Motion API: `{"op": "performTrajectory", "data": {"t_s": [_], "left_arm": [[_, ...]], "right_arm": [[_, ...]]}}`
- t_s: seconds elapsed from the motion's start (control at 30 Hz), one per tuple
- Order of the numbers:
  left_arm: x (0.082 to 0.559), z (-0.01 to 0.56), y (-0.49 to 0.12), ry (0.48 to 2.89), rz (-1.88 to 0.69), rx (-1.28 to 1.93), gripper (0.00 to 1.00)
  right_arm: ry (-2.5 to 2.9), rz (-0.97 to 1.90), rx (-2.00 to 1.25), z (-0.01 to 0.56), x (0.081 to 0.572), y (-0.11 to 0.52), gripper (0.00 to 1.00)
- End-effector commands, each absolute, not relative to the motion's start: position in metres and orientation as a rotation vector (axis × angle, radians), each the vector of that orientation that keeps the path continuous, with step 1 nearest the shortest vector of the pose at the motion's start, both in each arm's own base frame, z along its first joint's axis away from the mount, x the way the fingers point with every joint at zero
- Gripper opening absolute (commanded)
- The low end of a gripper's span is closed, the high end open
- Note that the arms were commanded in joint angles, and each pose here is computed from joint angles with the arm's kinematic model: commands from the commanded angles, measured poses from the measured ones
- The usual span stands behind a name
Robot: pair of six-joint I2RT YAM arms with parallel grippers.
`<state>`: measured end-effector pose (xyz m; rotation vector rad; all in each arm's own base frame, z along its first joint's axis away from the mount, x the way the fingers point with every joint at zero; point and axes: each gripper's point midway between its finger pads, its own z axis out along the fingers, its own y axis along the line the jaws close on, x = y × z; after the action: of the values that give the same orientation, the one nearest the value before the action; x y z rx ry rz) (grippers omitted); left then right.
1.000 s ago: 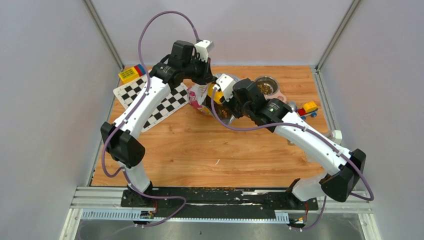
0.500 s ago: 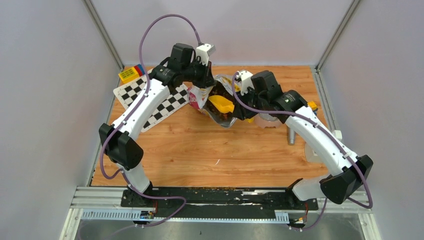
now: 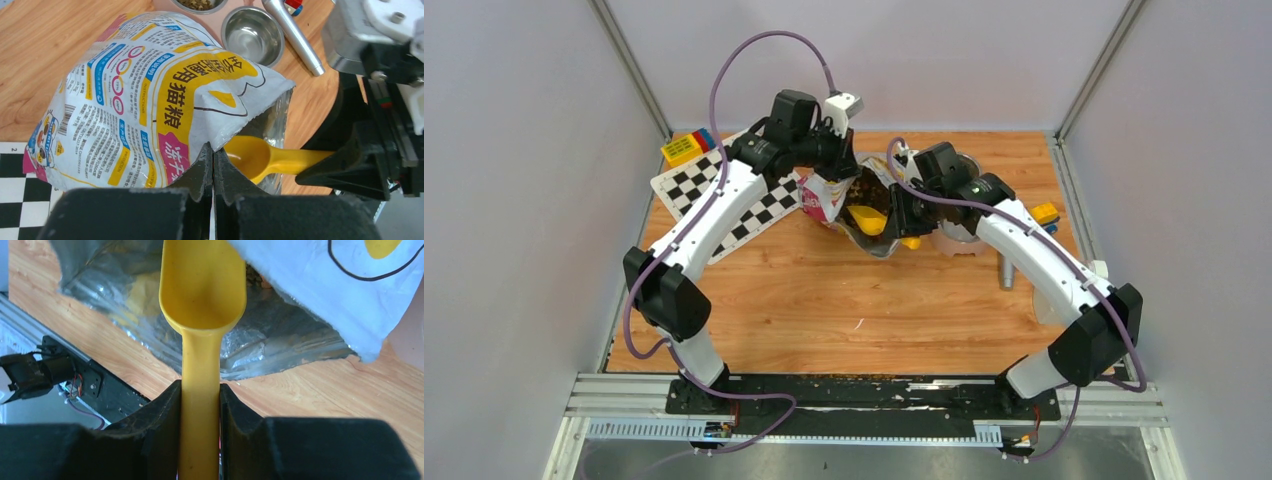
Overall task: Serve the pet food
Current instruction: Collect the pet food from the pet food bag.
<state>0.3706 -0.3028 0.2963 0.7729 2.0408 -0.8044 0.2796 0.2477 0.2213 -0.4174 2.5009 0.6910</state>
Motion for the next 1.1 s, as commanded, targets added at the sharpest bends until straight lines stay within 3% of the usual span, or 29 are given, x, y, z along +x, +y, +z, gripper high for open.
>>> {"op": "performTrajectory", "data": {"t_s": [0.0,0.4,0.73,1.07], "left_arm": [[0.332,0.374,-0.320,1.760,-0.919,0.896,0.00],[0.312,0.354,-0.332,1.769,-0.901,0.987,0.00],[0.336,0.347,-0.311,1.842,-0.745,0.817,0.00],[0.348,0.348,-0.300,1.873,-0.785,0.723,0.00]], "right_arm": [[2.482,0.639,-0.260,0.223,0.301,0.246,0.00],[2.555,0.417,-0.149,0.176,0.337,0.236,0.00],[2.414,0.349,-0.180,0.158,0.365,0.233,0.00],[2.197,0.261,-0.255,0.150,0.387,0.226,0.00]]}}
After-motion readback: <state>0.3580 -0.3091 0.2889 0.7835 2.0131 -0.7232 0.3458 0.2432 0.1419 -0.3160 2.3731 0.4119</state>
